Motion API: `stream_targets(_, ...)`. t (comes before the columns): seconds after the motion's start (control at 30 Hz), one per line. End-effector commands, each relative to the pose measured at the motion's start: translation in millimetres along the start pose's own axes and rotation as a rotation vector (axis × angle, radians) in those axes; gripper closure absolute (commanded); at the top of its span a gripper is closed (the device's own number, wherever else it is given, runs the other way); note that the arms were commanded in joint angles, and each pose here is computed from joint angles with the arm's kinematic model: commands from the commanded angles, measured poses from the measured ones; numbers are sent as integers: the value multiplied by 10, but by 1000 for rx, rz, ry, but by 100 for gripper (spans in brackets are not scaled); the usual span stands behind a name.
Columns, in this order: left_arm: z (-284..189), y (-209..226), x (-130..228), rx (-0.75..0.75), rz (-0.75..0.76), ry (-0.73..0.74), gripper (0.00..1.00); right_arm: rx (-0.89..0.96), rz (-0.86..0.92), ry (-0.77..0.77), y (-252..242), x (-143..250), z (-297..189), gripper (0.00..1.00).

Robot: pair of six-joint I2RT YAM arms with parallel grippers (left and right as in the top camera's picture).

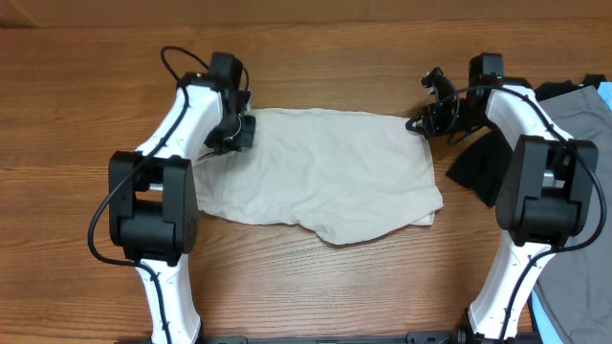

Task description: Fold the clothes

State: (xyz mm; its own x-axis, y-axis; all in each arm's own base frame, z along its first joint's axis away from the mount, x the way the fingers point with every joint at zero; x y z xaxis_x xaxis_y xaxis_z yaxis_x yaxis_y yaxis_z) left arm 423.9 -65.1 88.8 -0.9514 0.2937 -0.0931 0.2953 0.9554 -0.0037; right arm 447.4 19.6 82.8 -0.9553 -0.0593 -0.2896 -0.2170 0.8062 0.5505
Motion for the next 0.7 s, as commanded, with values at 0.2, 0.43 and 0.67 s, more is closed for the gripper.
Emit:
stream_targets(0.2, -788, 27, -219, 46, -31, -37, 96, 36, 162, -20, 542, 19, -729, 96)
stream_targets(0.43, -1017, -181, 17, 202, -154, 91, 96, 22, 423, 180, 780, 486, -907, 96)
stream_targets(0.67, -1020, -452, 273, 228, -123, 252, 96, 38, 632, 346, 788, 867, -818, 96)
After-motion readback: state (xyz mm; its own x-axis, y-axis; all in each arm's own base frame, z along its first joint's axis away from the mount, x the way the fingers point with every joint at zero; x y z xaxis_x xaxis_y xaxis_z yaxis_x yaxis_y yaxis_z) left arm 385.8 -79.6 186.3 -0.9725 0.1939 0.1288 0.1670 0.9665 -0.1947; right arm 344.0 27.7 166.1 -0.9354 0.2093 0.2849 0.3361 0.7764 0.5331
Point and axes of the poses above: each gripper's point midway between its finger pads, its own z axis out along the fingers, its own y axis along the line the jaws close on, x = y × z, the point moved 6 cm from there along -z, back along the fingers, and after that the axes turned 11 degrees about z, right-handed, at the moved point
